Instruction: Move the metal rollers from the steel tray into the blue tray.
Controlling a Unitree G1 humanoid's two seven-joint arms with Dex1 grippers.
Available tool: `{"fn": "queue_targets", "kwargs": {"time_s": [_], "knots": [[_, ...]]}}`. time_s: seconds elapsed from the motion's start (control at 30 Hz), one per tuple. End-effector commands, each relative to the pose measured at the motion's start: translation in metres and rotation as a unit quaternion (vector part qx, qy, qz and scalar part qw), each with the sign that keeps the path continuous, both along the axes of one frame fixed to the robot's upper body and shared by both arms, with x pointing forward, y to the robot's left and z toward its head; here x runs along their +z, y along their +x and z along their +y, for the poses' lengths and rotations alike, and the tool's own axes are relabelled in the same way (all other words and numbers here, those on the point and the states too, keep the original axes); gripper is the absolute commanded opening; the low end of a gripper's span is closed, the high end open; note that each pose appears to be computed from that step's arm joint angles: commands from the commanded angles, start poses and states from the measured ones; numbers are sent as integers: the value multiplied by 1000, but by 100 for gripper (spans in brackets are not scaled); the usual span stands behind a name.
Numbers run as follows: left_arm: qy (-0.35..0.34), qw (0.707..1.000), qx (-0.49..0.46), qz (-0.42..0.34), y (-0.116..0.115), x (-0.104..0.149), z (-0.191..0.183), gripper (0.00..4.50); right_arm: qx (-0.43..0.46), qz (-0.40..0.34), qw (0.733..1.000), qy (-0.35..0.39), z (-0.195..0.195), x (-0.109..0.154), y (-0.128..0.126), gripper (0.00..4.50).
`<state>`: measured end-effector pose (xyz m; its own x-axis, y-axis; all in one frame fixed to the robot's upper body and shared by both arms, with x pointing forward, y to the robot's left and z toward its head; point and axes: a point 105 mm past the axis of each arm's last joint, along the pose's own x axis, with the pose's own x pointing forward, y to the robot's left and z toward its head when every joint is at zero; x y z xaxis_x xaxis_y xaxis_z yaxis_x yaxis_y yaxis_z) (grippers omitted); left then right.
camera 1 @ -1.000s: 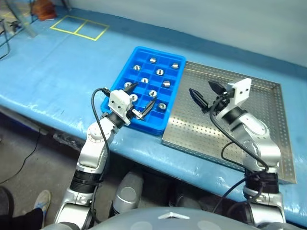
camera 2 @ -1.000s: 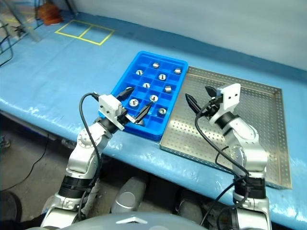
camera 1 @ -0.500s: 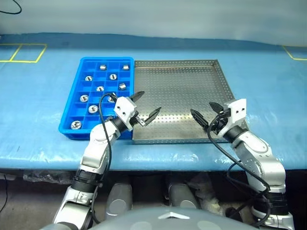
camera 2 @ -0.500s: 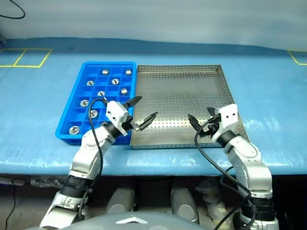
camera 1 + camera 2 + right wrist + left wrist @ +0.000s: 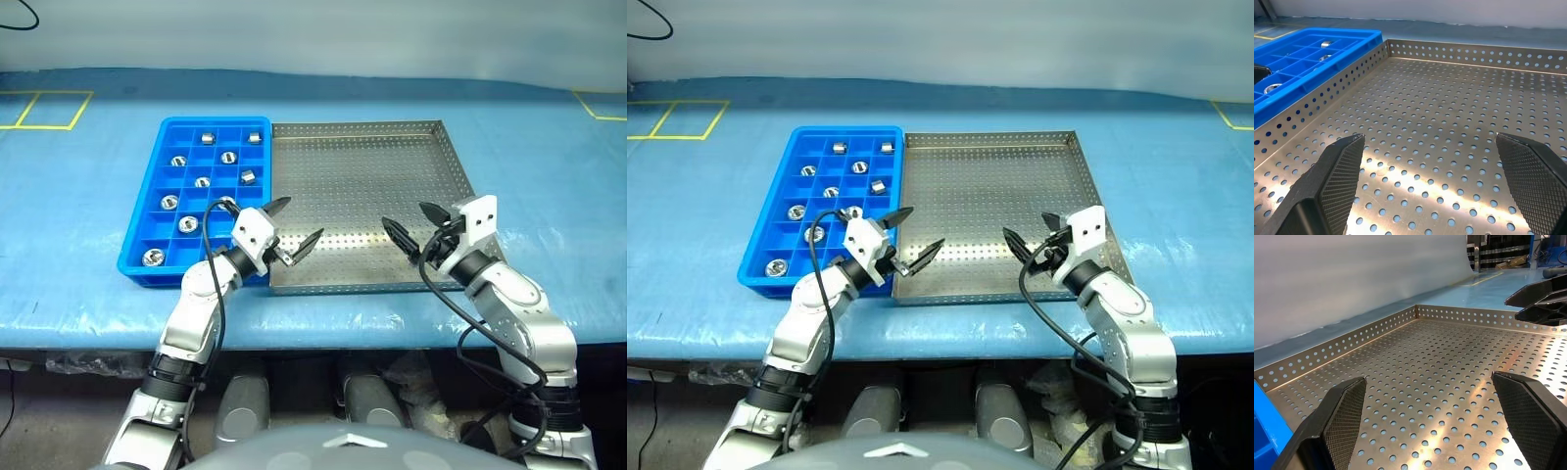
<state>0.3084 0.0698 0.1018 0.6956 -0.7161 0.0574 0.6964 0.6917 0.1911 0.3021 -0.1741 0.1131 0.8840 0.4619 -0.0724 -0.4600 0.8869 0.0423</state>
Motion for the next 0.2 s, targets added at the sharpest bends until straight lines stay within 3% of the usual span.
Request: {"fn": "queue_targets", "kwargs": {"time_s": [0.03, 0.2], "knots": [[-3, 1000, 1, -26, -2, 11, 0, 448, 8, -27, 1000, 1, 5, 13, 2, 450], [-2, 999, 22, -35, 1, 13, 4, 448, 7, -26, 1000, 3, 6, 12, 3, 450]]}}
